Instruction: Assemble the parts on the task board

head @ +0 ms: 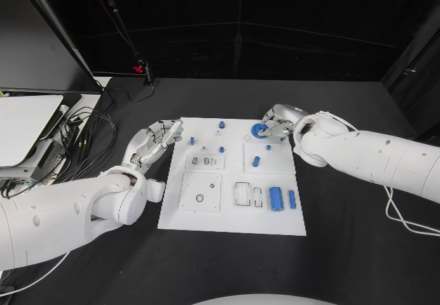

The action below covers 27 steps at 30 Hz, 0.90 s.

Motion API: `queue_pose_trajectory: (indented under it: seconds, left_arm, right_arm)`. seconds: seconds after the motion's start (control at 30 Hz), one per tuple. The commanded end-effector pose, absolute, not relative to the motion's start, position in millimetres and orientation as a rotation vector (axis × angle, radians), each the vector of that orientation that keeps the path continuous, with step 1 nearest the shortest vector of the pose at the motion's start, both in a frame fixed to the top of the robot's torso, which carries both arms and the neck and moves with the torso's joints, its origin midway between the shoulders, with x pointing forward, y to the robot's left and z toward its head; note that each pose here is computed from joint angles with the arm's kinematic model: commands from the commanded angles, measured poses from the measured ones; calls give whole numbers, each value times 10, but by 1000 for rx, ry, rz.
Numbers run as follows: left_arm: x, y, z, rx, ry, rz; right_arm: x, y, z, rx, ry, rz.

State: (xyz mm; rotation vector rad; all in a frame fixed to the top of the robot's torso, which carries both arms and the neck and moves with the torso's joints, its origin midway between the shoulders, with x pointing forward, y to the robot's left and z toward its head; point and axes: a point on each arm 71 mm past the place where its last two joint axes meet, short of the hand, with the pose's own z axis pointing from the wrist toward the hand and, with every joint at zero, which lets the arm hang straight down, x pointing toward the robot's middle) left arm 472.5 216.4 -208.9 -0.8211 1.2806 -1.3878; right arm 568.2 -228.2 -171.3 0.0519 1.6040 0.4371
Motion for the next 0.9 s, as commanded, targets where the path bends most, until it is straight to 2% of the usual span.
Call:
queue_pose_trajectory:
  seconds: [0.03, 0.4, 0.9]
  left_arm:
    - [4672, 2143, -1931, -663, 1106, -1511]
    - [4667, 2161, -1930, -665, 1105, -1507]
    - [4664, 2153, -1923, -663, 1104, -1510]
  right_arm:
    - [5664, -2253, -1612, 61, 1488, 505]
    - [5587, -2122, -1539, 74, 1423, 580]
    - [5536, -1569, -1528, 8, 1460, 680]
